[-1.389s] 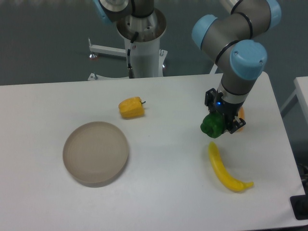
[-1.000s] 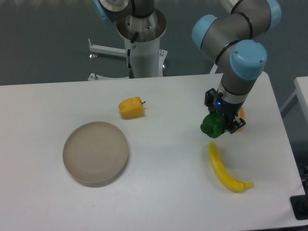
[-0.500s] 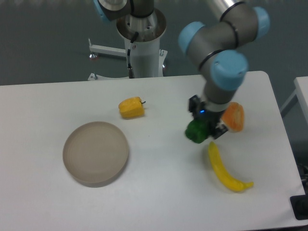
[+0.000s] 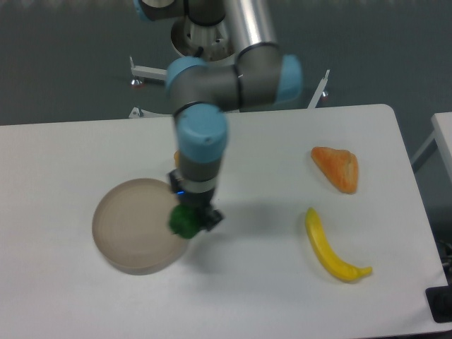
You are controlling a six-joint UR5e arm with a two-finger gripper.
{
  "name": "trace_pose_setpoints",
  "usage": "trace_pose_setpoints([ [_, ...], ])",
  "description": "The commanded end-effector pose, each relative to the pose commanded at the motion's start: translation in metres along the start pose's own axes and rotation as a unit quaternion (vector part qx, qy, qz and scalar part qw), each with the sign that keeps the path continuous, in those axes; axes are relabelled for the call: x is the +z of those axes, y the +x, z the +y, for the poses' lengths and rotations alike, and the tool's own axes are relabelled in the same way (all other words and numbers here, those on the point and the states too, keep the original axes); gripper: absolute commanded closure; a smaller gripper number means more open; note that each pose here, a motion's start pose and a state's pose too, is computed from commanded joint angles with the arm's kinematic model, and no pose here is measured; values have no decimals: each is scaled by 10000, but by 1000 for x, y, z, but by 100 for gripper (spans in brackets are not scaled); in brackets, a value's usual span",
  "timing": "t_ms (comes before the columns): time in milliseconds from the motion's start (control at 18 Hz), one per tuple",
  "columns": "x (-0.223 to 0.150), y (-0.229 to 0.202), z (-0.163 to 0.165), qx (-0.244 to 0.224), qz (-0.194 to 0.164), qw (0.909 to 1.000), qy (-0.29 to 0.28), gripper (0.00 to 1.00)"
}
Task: Place the green pepper on the plate
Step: 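Carry the green pepper over the beige plate and lower it, then open the gripper to release the green pepper onto the plate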
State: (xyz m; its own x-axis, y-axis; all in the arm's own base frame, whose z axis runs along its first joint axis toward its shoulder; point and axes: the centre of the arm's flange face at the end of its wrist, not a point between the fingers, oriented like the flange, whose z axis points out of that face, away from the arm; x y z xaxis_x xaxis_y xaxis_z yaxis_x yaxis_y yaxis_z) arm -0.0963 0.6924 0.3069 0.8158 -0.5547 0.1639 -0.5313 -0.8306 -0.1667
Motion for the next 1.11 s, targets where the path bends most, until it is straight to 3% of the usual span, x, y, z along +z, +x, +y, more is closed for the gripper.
trace_pose_setpoints([
  [111,15,7,-3,40,104,9999,-79,83],
  [333,37,20,-14,169,219,9994,-183,54],
  [389,38,18,-14,185,219,9994,-181,42],
  [500,41,18,-15,198,226,9994,-187,8],
  [556,41,18,-14,189,223,9994,-204,0],
  [889,9,9,-17,195,-15,9998,-33,0],
  [1000,-24,-28,15,-56,-409,9991,-129,0],
  [1111,-41,-51,42,1,-819,9951,-562,0],
])
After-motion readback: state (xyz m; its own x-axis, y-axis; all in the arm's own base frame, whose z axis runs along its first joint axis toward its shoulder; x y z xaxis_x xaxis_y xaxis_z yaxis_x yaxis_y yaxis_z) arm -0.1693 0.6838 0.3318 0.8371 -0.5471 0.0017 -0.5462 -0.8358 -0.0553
